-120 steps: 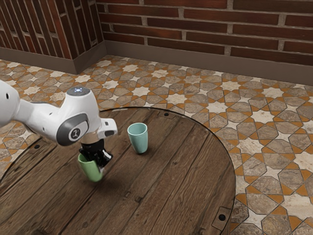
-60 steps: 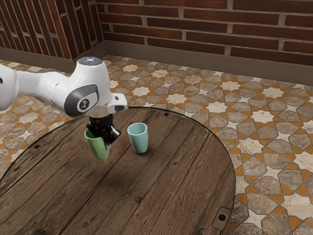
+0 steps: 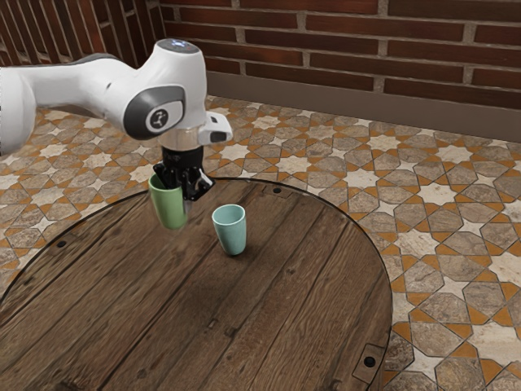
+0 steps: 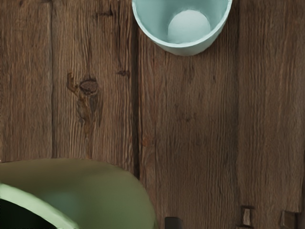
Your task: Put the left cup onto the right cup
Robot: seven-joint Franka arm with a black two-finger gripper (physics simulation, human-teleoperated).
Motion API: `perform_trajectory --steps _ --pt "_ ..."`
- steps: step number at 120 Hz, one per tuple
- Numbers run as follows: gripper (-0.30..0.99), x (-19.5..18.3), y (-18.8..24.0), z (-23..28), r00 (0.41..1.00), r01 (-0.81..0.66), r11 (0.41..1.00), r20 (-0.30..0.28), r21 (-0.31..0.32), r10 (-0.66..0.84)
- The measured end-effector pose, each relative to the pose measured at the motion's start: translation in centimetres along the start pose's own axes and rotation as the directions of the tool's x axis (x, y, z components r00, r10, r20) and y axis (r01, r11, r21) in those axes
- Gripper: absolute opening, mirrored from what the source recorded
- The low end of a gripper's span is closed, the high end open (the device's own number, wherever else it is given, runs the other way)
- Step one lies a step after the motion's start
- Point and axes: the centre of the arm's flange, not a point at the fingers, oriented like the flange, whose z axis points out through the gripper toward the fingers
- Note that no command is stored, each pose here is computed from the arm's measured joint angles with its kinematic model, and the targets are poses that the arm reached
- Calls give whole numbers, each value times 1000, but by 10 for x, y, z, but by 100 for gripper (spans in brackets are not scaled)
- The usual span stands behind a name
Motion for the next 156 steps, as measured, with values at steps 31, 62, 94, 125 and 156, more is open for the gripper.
perform_trajectory --steps 31,62,94,125,156 --pt "-9 28 -2 -1 1000 11 1000 -7 5 -11" --pt "-9 40 23 -13 1000 -13 1000 -18 -8 13" --pt "-9 55 29 -25 999 -18 1000 -38 10 18" --pt "-9 66 25 -16 1000 -12 999 -26 29 13" --pt "-9 86 24 -10 999 -11 999 -41 30 12"
